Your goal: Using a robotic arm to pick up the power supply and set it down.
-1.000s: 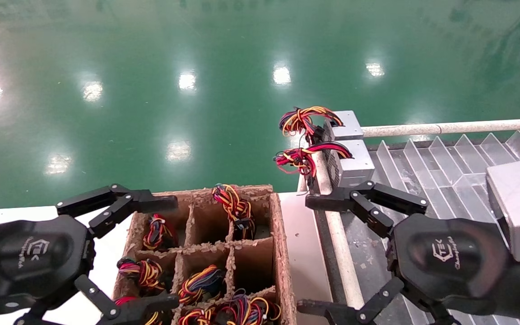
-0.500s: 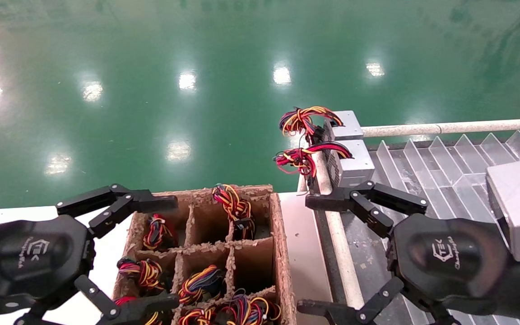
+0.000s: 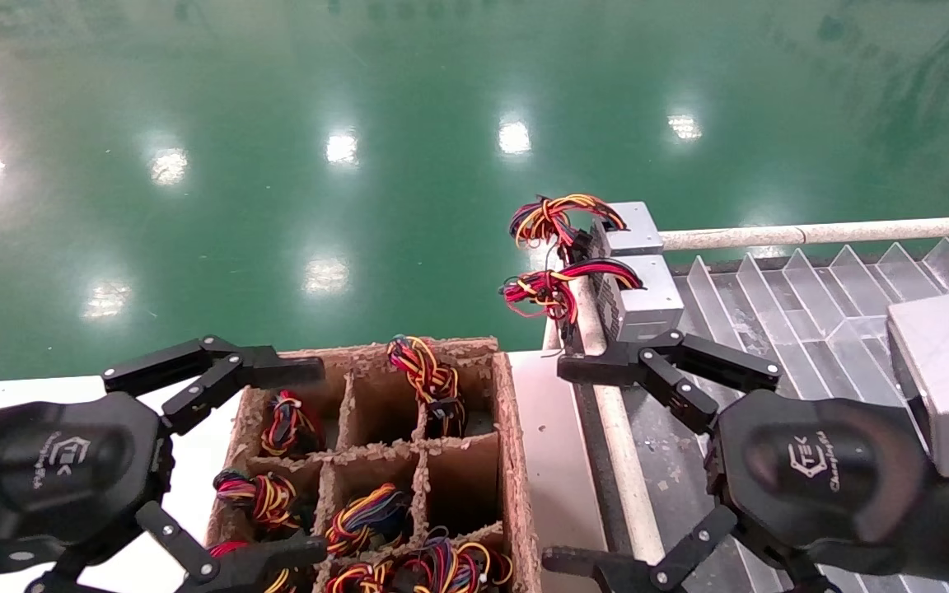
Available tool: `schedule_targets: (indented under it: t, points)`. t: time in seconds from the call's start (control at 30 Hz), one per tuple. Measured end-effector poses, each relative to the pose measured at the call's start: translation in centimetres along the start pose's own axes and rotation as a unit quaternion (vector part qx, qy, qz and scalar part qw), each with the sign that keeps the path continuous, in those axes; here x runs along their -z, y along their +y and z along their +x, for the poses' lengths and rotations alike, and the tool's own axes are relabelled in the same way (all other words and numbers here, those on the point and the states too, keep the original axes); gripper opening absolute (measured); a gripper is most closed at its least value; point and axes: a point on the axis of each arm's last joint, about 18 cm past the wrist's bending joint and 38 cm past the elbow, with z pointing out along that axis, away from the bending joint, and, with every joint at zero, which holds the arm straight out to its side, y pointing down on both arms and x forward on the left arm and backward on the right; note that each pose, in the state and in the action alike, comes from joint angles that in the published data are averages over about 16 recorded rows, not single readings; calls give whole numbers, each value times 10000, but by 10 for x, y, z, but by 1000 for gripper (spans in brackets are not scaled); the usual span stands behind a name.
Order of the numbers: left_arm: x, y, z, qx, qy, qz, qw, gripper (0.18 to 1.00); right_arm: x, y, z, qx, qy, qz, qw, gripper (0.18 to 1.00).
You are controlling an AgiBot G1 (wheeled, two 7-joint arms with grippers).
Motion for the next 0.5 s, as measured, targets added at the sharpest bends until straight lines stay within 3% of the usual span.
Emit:
schedule_targets:
  t: [0.5]
  points:
    - [0, 0, 0, 0, 0, 0, 10000, 1000, 0, 0, 0, 0, 0, 0, 10000, 1000]
